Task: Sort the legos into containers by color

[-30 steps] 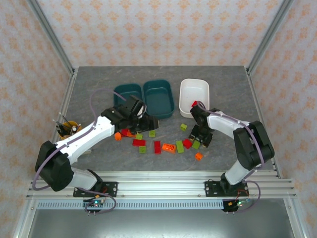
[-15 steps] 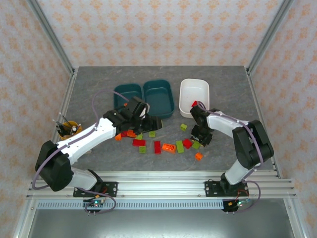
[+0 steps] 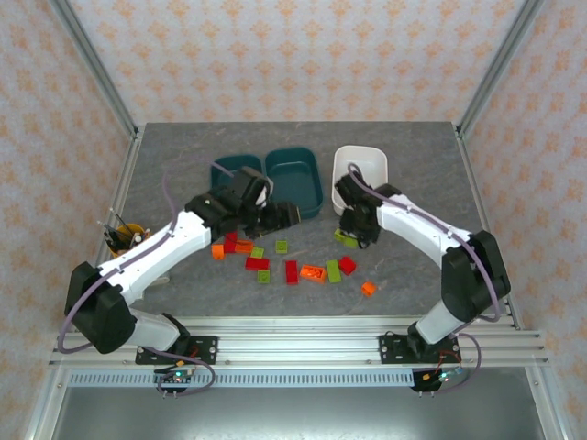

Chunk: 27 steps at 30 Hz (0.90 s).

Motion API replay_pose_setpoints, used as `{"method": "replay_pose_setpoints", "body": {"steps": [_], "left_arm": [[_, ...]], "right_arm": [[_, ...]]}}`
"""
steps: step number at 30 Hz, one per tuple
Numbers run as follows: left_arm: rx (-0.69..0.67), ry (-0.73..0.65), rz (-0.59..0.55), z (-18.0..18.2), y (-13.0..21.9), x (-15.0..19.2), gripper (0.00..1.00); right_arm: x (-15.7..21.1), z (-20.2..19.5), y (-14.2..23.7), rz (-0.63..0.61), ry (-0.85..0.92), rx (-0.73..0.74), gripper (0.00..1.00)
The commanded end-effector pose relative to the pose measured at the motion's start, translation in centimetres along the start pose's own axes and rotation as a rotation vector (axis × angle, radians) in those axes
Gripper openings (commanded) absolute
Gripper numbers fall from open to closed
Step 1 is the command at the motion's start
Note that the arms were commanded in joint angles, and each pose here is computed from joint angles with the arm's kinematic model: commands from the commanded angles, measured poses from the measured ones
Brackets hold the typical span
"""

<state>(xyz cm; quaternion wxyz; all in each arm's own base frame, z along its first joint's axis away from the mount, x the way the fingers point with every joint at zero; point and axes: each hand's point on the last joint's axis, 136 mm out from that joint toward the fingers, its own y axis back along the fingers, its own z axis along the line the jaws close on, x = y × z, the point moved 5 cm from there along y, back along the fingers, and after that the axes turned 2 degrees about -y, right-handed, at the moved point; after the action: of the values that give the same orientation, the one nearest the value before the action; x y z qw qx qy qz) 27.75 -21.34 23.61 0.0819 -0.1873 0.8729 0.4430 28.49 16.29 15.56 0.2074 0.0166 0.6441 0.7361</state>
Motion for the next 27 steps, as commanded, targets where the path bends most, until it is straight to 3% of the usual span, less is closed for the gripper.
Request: {"method": "replay_pose_setpoints", "body": {"steps": [1, 6, 13, 17, 21, 27], "left_arm": [[-0.022, 0.049, -0.086, 0.0, 2.0, -3.6, 0.76], [-0.064, 0.139, -0.188, 1.8, 4.1, -8.1, 0.76], [-0.130, 0.267, -0.268, 5.6, 5.1, -11.8, 0.76], [-0.166, 0.318, -0.258, 7.6, 4.7, -11.7, 0.76], [-0.202, 0.346, -0.248, 9.0, 4.6, -10.7, 0.76], [-0.245, 0.365, -0.234, 10.4, 4.9, -8.8, 0.76]], "right_arm": [[-2.2, 4.1, 2.4, -0.085, 0.123, -0.058, 0.30], [-5.4, 10.9, 1.0, -0.063, 0.165, -0.129, 0.30], [-8.7, 16.0, -4.4, -0.014, 0.183, -0.085, 0.31], [-9.3, 16.5, -8.3, 0.039, 0.148, -0.043, 0.33], [-9.3, 16.9, -11.1, 0.093, 0.140, -0.066, 0.42], [-10.2, 18.7, -8.9, 0.055, 0.200, -0.155, 0.56]]}}
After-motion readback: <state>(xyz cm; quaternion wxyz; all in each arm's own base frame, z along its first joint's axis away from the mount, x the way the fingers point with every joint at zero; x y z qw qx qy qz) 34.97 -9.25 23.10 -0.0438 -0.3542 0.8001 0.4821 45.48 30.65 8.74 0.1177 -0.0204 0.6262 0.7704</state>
